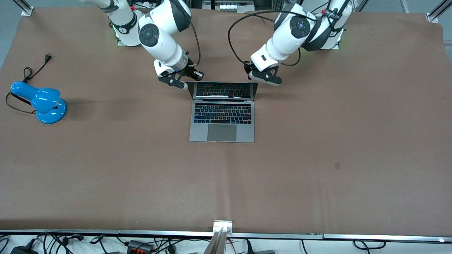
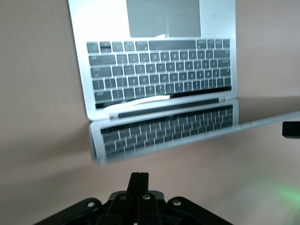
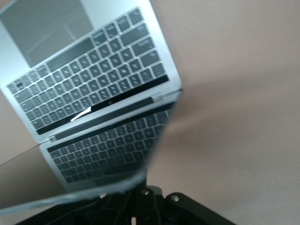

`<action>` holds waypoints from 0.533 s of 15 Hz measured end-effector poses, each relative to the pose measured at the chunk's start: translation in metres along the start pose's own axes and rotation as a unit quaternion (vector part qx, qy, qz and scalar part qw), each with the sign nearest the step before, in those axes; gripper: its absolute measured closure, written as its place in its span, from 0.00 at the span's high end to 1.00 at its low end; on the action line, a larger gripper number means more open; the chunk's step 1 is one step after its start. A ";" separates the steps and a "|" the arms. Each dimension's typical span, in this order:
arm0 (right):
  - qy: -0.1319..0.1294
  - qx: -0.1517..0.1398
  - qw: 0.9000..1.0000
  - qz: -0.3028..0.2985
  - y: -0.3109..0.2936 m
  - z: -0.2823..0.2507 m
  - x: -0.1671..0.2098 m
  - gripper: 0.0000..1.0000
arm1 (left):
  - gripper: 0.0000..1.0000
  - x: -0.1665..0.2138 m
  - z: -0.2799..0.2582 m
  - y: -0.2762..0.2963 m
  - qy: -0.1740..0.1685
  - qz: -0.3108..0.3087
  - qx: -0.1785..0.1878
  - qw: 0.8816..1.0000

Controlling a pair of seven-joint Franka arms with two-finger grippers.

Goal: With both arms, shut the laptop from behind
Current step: 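Lower both grippers onto the back of the raised laptop lid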

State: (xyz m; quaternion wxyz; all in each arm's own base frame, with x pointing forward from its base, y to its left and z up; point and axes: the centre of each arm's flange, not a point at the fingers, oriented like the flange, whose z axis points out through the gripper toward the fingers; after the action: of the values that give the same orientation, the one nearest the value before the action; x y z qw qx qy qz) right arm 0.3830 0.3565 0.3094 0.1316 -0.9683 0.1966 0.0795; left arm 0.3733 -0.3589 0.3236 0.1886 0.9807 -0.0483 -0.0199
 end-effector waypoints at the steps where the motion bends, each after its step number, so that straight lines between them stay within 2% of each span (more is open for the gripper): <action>1: 0.001 0.002 1.000 -0.009 -0.004 0.000 0.003 0.01 | 0.01 0.003 0.005 -0.003 0.002 0.000 -0.004 1.000; 8: 0.000 0.002 0.998 -0.064 -0.025 0.017 0.028 0.01 | 0.01 0.023 0.020 -0.019 0.025 0.018 -0.022 0.999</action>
State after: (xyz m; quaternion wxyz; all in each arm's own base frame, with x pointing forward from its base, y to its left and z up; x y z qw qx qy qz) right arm 0.4169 0.3734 0.2930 0.1384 -0.9787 0.1345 0.0703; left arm 0.3966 -0.3508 0.2979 0.2112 0.9755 -0.0608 0.0073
